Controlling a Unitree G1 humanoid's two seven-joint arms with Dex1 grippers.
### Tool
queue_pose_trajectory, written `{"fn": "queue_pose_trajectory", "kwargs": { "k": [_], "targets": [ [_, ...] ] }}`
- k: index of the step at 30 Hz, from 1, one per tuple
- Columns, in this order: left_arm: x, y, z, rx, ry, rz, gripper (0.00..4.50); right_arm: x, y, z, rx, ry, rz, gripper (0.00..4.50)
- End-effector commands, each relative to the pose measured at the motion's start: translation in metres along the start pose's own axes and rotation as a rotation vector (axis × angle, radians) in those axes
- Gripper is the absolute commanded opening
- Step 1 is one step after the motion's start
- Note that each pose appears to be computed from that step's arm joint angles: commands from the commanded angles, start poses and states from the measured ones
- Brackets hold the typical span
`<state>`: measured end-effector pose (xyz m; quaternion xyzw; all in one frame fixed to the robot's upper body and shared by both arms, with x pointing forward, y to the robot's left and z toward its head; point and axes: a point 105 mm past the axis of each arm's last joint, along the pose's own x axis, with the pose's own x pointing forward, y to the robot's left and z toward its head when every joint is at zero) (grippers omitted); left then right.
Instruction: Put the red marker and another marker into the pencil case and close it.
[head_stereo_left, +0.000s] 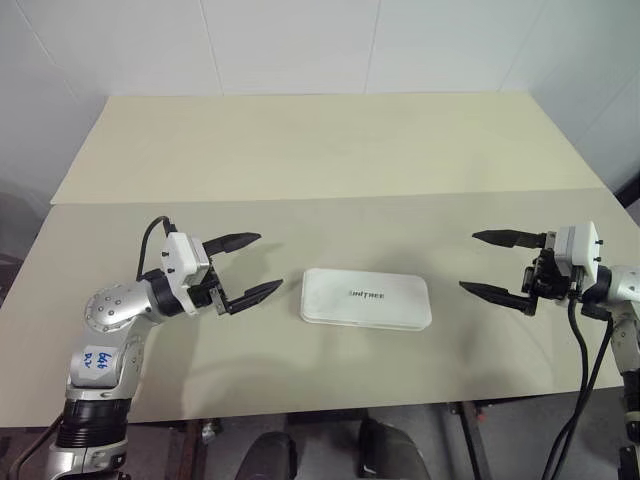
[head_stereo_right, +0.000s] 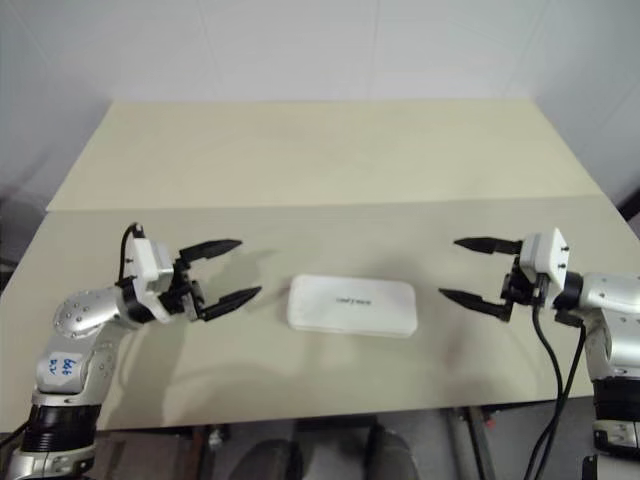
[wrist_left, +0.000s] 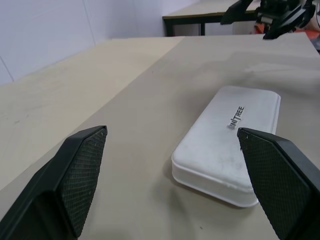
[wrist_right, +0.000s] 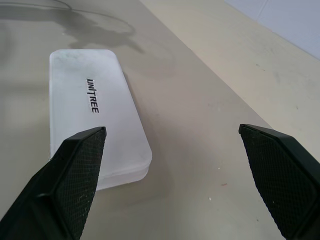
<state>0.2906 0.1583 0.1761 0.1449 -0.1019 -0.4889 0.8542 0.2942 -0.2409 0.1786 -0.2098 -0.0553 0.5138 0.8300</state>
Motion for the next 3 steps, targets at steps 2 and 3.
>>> {"fn": "queue_pose_trajectory", "kwargs": {
  "k": [2,3],
  "targets": [
    [0.0036,0.0046,0.0065,0.038,0.002,0.032,4.47,-0.0016,0.0032,0.0109,-0.038,-0.032,-0.023,4.5],
    [0.0052,0.0048,0.0073,0.037,0.001,0.036,4.47,0.0,0.0031,0.0098,-0.036,-0.035,-0.037,4.5]
  ]
}}
